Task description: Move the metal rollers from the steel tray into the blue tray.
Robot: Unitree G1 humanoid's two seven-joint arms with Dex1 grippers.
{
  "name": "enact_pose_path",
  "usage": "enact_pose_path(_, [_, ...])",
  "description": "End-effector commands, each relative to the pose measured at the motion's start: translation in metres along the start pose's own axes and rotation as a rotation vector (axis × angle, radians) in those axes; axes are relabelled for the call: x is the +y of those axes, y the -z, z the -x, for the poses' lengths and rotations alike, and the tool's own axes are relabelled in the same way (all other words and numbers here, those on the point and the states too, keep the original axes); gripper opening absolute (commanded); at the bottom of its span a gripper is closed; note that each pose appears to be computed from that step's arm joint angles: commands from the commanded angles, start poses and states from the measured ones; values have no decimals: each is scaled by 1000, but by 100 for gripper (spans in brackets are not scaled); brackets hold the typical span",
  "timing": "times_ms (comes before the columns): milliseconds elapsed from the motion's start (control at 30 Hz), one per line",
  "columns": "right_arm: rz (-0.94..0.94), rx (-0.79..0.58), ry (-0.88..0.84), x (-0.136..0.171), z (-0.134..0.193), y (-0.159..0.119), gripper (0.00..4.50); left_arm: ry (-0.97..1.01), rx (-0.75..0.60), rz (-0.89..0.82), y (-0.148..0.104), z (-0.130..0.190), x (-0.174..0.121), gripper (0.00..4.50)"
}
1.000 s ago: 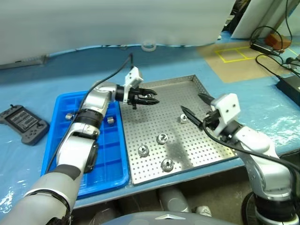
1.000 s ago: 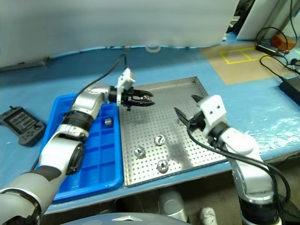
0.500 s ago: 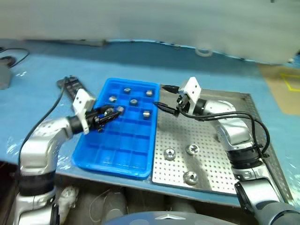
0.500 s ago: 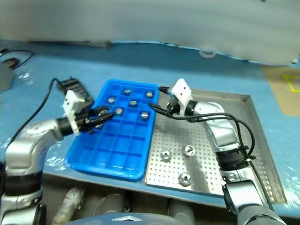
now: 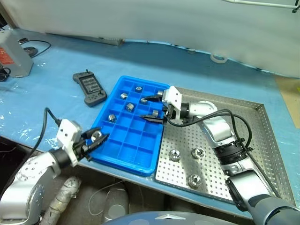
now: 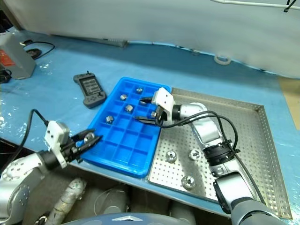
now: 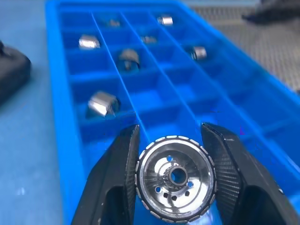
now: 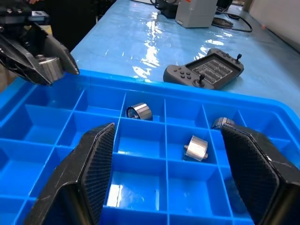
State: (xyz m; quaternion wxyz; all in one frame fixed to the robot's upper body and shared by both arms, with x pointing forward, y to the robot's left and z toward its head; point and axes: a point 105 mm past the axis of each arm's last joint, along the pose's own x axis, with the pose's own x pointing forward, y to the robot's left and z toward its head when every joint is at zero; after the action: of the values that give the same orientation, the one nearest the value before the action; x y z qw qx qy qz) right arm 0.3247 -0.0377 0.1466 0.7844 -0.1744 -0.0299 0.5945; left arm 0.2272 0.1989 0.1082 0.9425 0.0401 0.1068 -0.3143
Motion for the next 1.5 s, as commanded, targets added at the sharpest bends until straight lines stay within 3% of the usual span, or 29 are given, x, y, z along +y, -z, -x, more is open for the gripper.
enact_pose_path(33, [42,-25,10,1,1,-9,376,-61,-39,-40,-5,9,12,170])
enact_pose_path(333, [54,-14,26,0,0,-7,376,-75,-10,-18,5,2,18,170])
enact_pose_path(600, [51,-13,49,-4,1,-7,376,-96,1,-68,-2,-2,29,422])
enact_pose_path(833, [47,-10,120,-13,13,-8,376,42,-149,-96,-54,-26,26,422])
enact_pose_path(967, [31,-10,212,-24,30,-10,376,204,-144,-43,-70,-54,14,422])
enact_pose_path(1200, [7,44,448,-36,81,-3,376,512,-93,-82,-81,-122,-19,422])
enact_pose_path(1367, [-2,80,576,-27,103,2,376,701,72,-154,-63,-156,-43,422])
enact_pose_path(1500, [-24,111,696,-12,118,9,376,822,46,-201,-76,-186,-71,422])
